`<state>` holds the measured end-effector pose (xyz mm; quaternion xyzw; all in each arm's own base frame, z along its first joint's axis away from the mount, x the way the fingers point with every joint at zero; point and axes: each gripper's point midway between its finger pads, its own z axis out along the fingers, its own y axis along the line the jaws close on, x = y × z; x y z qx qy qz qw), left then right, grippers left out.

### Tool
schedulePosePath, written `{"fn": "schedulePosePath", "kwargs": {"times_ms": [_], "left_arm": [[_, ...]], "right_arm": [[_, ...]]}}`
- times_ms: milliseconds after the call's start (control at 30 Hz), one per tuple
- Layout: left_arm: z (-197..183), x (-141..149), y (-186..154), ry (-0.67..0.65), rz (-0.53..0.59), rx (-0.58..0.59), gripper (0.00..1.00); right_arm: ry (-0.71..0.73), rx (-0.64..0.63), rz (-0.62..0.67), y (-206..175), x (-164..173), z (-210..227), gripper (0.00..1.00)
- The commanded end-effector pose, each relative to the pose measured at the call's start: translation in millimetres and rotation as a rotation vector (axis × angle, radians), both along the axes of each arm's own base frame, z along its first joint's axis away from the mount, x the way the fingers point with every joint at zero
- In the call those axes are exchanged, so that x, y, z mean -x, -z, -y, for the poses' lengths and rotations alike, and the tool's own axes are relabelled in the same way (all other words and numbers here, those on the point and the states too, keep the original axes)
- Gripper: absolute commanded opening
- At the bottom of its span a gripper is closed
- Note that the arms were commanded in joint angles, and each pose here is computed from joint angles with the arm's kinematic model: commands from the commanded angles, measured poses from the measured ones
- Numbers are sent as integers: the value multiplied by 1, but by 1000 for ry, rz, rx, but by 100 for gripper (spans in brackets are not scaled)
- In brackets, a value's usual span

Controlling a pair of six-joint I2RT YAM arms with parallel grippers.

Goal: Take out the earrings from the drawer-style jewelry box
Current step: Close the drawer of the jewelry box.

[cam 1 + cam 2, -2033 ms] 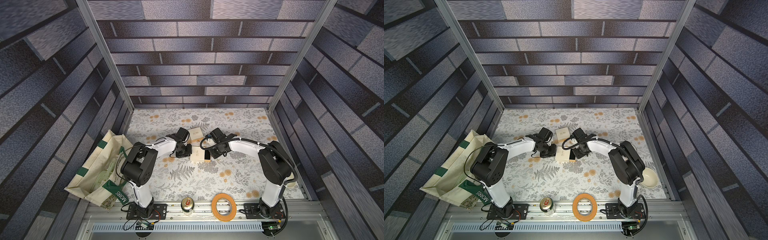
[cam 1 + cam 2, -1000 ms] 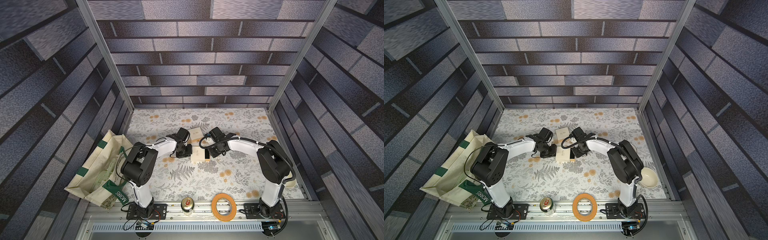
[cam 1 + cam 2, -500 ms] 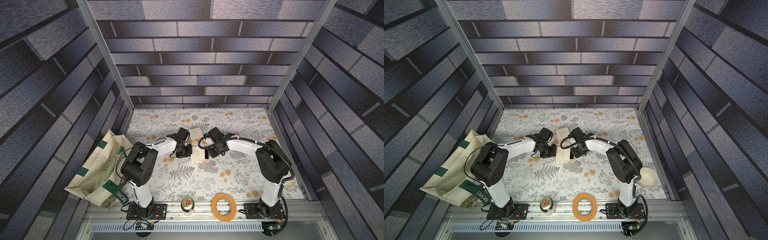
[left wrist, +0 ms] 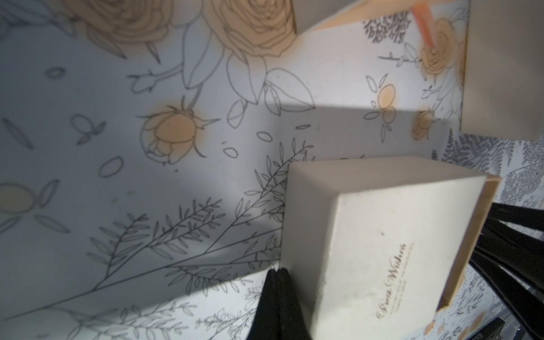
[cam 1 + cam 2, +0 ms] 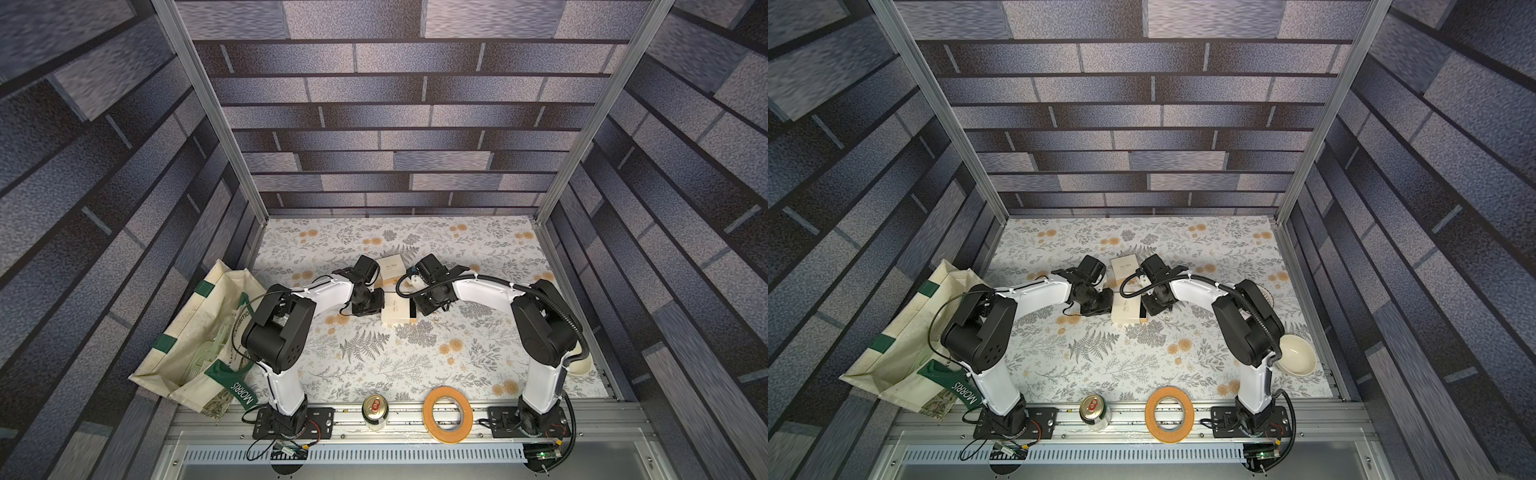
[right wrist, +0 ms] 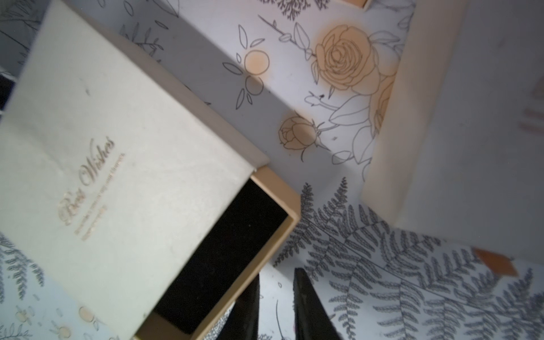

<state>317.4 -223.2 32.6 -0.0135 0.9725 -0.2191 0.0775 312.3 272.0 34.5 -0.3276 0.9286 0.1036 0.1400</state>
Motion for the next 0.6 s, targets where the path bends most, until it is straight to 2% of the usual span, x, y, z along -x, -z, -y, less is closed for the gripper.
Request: {"fn": "schedulePosePath", "kwargs": {"times_ms": [0, 567], "left_arm": [[5, 3, -7, 8, -3, 20, 0], [5, 4, -5, 6, -8, 19, 0]], "right_arm": [[-15, -26, -5, -1, 0, -13, 24], [-18, -33, -8, 0, -1, -17, 24]]}}
